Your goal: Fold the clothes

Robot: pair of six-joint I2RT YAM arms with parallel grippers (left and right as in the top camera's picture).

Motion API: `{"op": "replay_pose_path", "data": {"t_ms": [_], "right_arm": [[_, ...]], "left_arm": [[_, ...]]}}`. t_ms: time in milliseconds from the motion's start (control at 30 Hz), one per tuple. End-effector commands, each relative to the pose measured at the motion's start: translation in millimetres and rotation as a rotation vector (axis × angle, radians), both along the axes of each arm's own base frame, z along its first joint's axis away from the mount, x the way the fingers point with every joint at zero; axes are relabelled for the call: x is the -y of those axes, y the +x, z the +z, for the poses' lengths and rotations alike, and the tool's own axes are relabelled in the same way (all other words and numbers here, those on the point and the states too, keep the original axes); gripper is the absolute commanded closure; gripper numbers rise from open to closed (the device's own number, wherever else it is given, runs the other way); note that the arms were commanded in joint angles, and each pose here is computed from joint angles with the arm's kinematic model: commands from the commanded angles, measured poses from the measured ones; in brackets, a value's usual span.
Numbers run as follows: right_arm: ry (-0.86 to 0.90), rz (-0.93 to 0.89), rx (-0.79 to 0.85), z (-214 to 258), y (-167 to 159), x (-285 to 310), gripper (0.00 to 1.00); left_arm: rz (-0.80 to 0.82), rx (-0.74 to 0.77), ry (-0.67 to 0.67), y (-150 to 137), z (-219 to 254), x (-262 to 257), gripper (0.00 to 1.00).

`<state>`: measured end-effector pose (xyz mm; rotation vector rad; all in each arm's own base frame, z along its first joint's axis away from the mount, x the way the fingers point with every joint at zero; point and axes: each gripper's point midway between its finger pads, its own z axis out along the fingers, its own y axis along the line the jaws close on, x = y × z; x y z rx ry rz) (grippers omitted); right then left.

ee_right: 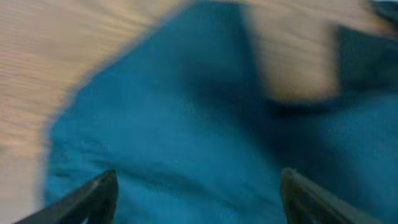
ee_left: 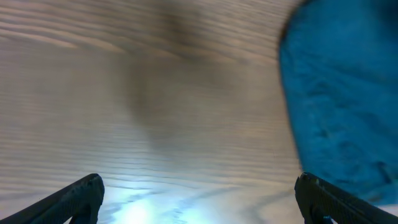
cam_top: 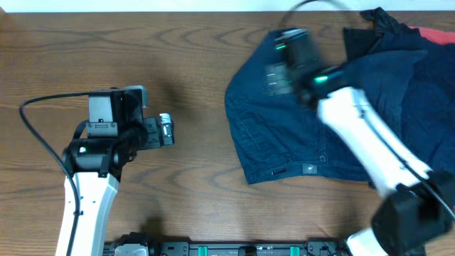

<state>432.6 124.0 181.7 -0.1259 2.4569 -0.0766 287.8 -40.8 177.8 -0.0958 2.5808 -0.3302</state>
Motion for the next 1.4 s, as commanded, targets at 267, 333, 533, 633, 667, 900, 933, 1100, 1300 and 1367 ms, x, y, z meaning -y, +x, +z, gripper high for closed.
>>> {"op": "replay_pose_path", "data": {"t_ms": [267, 333, 533, 633, 667, 900, 933, 1100, 1300, 1367], "right_arm": [[-0.037, -0.388, -0.083, 38, -50, 159, 0.01], [-0.028, -0.425, -0.096, 37, -55, 171, 0.01], [0.005, -0.462, -0.138, 31, -64, 186, 0.01], [0.005, -0.469, -0.142, 31, -65, 189, 0.01], [0.005, -0.471, -0.143, 30, -66, 190, 0.01], [0.004, -0.477, -0.148, 30, -67, 192, 0.01], [0.004, -0.477, -0.15, 30, -68, 192, 0.01], [0.002, -0.477, -0.161, 28, -70, 192, 0.01], [0.0, -0.479, -0.175, 27, -73, 193, 0.01], [-0.001, -0.48, -0.18, 26, -74, 193, 0.01]], "left_arm": [[-0.032, -0.419, -0.262, -20, -66, 107, 0.06], [-0.001, -0.501, -0.26, -26, -83, 121, 0.07], [0.063, -0.679, -0.228, -45, -132, 164, 0.2], [0.027, -0.684, -0.219, -48, -148, 186, 0.26], [0.018, -0.685, -0.218, -49, -152, 193, 0.27], [-0.055, -0.677, -0.205, -63, -164, 224, 0.33], [-0.064, -0.674, -0.204, -65, -163, 226, 0.33], [-0.056, -0.657, -0.178, -68, -166, 231, 0.34], [-0.057, -0.645, -0.164, -71, -169, 236, 0.6], [-0.057, -0.645, -0.162, -71, -169, 236, 0.81]]}}
